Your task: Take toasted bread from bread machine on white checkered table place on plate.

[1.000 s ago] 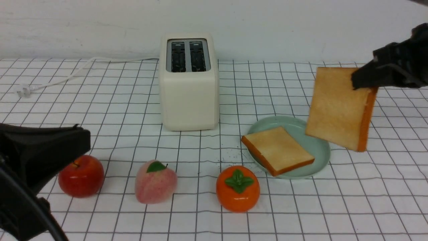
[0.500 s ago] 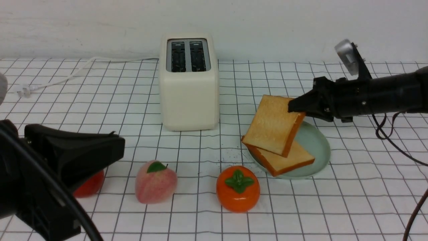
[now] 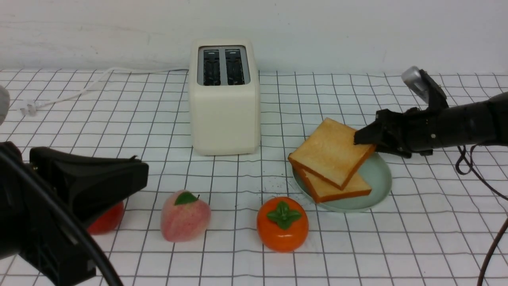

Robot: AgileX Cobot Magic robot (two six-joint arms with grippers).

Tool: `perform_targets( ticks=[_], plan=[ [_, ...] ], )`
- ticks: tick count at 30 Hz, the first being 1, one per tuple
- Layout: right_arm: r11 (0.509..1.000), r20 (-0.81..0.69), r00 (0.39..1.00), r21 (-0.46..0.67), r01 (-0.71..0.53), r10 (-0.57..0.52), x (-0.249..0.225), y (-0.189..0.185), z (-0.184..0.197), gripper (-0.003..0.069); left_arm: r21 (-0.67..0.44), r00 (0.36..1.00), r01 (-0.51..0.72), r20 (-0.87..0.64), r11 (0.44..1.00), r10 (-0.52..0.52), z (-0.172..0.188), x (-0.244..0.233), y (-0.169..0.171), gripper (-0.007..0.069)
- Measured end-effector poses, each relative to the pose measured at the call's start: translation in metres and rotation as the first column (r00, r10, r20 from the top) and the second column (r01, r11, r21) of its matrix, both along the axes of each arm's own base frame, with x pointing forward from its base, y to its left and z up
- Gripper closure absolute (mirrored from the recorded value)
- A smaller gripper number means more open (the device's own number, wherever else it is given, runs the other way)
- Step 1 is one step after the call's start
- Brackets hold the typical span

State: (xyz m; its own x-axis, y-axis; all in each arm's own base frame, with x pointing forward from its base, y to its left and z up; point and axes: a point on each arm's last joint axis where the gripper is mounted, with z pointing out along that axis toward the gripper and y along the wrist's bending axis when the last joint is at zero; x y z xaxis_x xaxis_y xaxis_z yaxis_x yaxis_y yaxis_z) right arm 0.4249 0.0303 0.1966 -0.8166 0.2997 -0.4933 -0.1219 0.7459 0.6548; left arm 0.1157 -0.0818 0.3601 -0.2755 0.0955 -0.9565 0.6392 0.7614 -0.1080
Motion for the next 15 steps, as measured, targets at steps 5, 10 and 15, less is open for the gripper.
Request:
perform_targets(
  ticks=[5, 10, 15],
  plan=[
    [1.0, 0.009, 1.0, -0.013, 0.027, -0.027, -0.01, -0.033, 0.023, 0.0104, -0.002, 1.0, -0.005, 0.007, 1.0, 0.005, 0.001, 0.0, 0.0, 0.0638],
    [0.998, 0.021, 0.999, 0.031, 0.047, -0.048, -0.036, -0.062, 0.07, 0.0132, -0.021, 0.998, -0.035, 0.043, 0.999, 0.036, 0.004, 0.003, 0.002, 0.0638],
    [0.999, 0.088, 0.996, -0.04, -0.008, 0.012, -0.091, -0.063, 0.144, 0.0337, -0.094, 0.99, -0.101, 0.092, 0.99, 0.11, 0.012, 0.008, 0.006, 0.0638]
  ],
)
